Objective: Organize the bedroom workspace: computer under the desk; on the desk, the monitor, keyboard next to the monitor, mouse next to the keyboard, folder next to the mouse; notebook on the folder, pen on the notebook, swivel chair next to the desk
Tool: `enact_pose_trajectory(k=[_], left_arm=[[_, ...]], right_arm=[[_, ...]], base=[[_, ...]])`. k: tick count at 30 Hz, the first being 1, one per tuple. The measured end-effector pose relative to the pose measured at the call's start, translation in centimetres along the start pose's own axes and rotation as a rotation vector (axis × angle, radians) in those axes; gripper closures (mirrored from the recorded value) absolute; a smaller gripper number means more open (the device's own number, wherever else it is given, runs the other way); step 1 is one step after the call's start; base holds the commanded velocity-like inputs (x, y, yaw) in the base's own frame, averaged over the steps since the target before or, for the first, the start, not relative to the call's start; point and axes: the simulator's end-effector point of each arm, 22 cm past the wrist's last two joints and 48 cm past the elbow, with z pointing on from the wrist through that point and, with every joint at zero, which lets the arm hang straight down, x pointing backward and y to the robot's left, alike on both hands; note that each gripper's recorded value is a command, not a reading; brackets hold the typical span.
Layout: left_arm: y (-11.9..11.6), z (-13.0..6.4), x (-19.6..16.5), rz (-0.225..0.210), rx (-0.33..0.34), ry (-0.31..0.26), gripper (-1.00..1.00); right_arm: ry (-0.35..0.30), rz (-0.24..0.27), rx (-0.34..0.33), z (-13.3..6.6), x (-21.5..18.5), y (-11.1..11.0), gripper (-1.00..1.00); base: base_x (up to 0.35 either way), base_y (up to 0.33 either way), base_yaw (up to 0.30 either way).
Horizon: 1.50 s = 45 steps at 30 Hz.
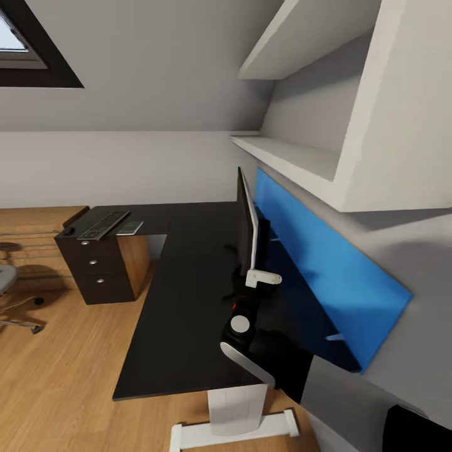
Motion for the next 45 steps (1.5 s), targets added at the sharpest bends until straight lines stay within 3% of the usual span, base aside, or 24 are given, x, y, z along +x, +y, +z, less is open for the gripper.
enact_pose_trajectory(k=[45], left_arm=[[0.02, 0.01, -0.01, -0.002, -0.001, 0.0, -1.0]], right_arm=[[-0.002, -0.004, -0.003, 0.12, 0.15, -0.16, -1.0]], base=[[-0.016, -0.039, 0.0]])
